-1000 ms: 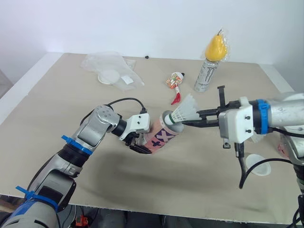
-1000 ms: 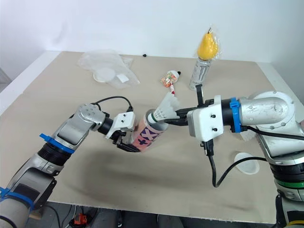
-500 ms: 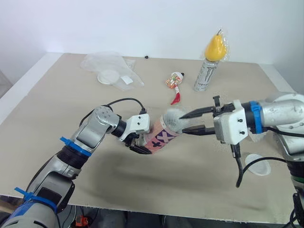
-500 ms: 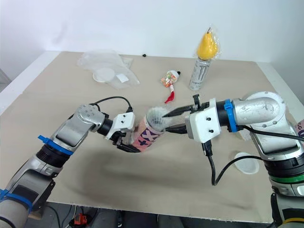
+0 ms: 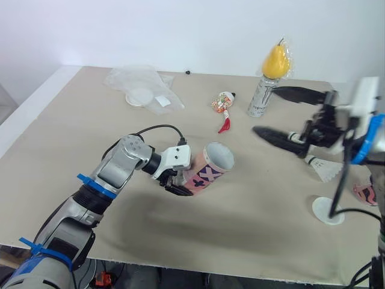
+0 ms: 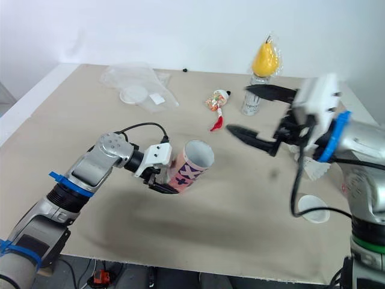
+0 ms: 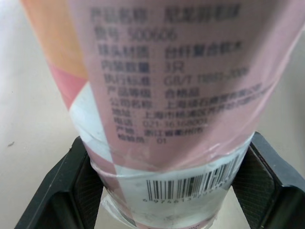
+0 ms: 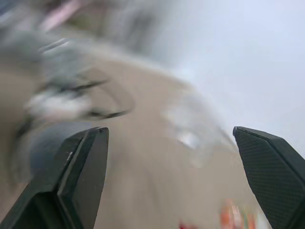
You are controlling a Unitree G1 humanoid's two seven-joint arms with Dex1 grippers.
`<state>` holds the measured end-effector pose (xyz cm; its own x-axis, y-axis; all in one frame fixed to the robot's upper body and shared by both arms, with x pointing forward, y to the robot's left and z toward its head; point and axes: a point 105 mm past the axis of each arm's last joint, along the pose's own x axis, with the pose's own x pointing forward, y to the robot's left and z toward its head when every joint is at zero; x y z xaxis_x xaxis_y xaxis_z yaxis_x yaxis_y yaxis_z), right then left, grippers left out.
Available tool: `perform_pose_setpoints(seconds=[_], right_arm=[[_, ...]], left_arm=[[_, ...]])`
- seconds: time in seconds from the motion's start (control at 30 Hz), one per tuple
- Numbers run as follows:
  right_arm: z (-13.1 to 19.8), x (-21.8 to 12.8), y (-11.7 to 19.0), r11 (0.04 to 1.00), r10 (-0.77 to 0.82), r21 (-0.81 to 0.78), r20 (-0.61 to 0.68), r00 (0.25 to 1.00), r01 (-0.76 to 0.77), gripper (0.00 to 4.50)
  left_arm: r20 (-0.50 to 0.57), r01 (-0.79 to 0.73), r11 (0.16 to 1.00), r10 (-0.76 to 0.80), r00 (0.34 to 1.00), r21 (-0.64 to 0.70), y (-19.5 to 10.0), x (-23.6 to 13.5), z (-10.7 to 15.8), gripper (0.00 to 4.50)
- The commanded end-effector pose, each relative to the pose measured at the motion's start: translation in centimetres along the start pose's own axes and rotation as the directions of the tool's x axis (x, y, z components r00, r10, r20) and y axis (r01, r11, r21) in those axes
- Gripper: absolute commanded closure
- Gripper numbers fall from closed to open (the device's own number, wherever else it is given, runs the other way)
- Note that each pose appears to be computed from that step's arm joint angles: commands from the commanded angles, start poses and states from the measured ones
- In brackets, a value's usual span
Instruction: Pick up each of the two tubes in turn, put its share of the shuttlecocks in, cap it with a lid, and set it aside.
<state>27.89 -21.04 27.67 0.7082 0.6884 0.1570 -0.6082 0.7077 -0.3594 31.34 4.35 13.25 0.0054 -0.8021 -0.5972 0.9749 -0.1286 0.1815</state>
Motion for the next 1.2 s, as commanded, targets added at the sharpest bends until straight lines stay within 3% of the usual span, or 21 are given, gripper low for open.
perform_pose_setpoints(seconds=[0.03, 0.1, 0.2, 0.57, 1.2], right_arm=[[-2.5, -4.5, -2.4, 0.934, -0.341, 0.098, -0.055, 0.939, 0.345, 0.03], [-4.5, -6.8, -3.2, 0.864, -0.475, 0.129, -0.115, 0.872, 0.487, 0.03], [-6.4, -8.5, -3.1, 0.811, -0.542, 0.142, -0.183, 0.820, 0.568, 0.03], [-11.4, -10.9, -3.0, 0.803, -0.511, 0.106, -0.385, 0.769, 0.587, 0.03], [-15.1, -12.0, -5.2, 0.767, -0.498, 0.157, -0.464, 0.732, 0.622, 0.03]], left_arm=[[-0.004, 0.033, 0.999, -0.033, 0.999, 0.001, -0.5, 0.6, -0.2, 1.10], [0.000, 0.038, 0.999, -0.038, 0.999, 0.000, -0.5, 0.7, -0.1, 1.10], [0.007, 0.039, 0.999, -0.039, 0.999, -0.004, -0.6, 0.9, -0.1, 1.10], [0.042, 0.034, 0.999, -0.033, 0.999, -0.023, -1.5, 1.5, 0.6, 1.10], [0.051, 0.011, 0.999, -0.009, 0.999, -0.050, -1.7, 1.6, 0.6, 1.10]])
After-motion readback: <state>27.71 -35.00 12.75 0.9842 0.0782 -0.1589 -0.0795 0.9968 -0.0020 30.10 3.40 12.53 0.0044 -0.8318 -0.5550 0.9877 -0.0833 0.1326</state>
